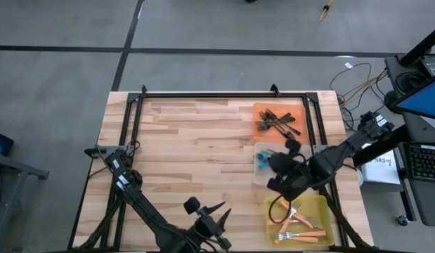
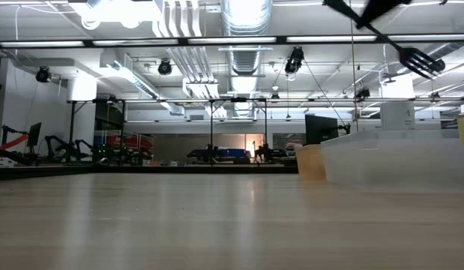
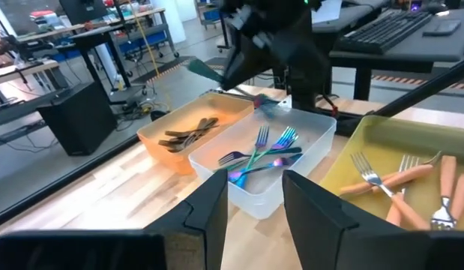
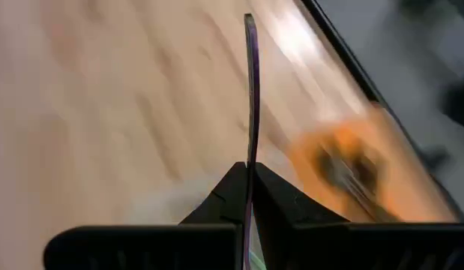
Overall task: Sort silverware by color (type)
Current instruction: Put the blue fork into the transparent bin, then return to Home Position
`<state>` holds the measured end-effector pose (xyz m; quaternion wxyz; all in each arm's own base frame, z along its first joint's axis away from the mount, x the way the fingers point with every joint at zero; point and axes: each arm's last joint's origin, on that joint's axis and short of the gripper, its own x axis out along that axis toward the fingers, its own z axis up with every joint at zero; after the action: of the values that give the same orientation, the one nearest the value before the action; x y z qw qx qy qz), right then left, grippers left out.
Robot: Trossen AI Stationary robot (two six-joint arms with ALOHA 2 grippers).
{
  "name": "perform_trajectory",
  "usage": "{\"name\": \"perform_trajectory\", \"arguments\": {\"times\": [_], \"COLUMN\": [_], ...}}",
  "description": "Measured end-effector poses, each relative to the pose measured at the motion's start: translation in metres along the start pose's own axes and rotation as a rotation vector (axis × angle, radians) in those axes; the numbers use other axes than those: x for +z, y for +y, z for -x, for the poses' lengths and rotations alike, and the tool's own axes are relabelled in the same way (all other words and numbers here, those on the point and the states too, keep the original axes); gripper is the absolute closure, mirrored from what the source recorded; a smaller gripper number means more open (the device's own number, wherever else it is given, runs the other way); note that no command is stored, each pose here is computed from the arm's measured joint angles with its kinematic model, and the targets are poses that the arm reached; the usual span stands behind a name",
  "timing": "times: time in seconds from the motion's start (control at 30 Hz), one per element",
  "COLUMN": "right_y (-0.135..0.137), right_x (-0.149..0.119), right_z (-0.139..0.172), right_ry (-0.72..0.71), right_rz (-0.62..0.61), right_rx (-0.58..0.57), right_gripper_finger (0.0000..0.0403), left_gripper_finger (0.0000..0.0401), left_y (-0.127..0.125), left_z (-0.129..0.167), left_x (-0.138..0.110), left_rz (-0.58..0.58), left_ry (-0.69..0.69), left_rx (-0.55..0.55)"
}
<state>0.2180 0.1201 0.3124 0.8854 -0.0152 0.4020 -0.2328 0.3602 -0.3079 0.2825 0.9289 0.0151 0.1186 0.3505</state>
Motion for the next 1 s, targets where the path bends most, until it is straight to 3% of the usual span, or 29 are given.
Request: {"name": "perform_trajectory", "arguments": {"times": [0.13, 0.5, 0.67, 1.0], "right_y": [-0.007, -0.006, -0.002, 0.002], "right_x": [-0.026, -0.073, -0.073, -0.049], "right_z": [-0.014, -0.057, -0.057, -0.042], "right_ry": [0.172, 0.373, 0.422, 0.393], "right_rz": [0.011, 0.064, 0.069, 0.143], "right_rx": [-0.138, -0.217, -0.135, -0.038], "right_gripper_finger": [0.0395, 0.0394, 0.0378, 0.03], "left_gripper_finger": [0.0291, 0.0291, 0.0291, 0.0291], "left_y": [0.001, 0.003, 0.003, 0.003], "left_z": [0.0, 0.002, 0.004, 0.005], "left_x": [0.0, 0.001, 0.001, 0.001], "left_rz": [-0.016, -0.012, -0.006, 0.013], "left_ry": [0.001, 0.001, 0.001, 0.002], "left_rx": [0.003, 0.001, -0.003, -0.005]}}
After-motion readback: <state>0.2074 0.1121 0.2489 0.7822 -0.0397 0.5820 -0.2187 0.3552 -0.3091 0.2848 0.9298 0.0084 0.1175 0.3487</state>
